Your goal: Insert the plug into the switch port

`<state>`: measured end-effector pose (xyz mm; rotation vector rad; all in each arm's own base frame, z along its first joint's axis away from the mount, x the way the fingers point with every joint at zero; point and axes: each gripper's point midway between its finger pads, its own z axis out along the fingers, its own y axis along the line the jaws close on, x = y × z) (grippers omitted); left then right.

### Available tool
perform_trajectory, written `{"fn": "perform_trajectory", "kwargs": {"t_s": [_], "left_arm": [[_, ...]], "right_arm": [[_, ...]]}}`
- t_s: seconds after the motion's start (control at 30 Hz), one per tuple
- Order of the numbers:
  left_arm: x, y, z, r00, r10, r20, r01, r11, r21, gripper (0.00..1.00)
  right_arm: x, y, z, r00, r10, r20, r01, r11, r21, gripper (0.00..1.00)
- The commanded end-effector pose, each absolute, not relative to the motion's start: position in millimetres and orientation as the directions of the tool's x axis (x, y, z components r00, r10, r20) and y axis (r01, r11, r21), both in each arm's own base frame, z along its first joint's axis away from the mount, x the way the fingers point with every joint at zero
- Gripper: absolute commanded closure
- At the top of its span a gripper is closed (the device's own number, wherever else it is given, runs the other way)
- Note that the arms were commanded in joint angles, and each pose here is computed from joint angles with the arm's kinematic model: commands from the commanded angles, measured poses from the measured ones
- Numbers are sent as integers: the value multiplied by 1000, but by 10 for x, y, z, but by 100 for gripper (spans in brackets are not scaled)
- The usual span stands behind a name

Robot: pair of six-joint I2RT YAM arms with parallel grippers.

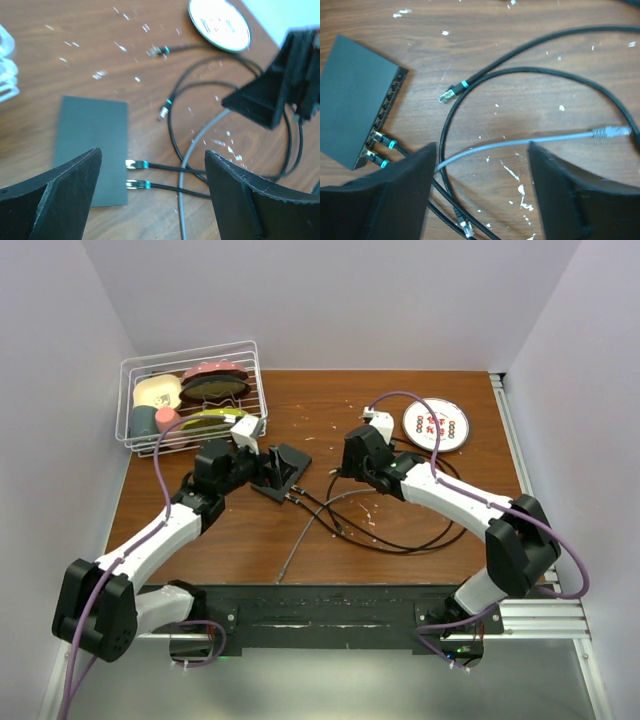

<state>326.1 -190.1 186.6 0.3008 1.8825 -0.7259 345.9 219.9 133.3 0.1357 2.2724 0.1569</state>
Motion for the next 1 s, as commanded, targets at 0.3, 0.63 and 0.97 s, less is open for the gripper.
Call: {"fn": "perform_trajectory", "kwargs": {"t_s": [0.3,0.63,0.97], "left_arm": [[3262,-2034,2074,-339,-71,-938,580,769,-268,12],[3262,-2031,2038,-338,-56,-940,584,770,-256,12],[3277,-2016,2025,-334,-47,-941,580,777,-245,12]], "right_arm": [[3504,1991,589,-745,379,-549,281,925,258,46],[3615,2056,163,-812,355,-462,299,935,193,53],[3508,2025,101,-838,332,-433,282,943,177,52]]}}
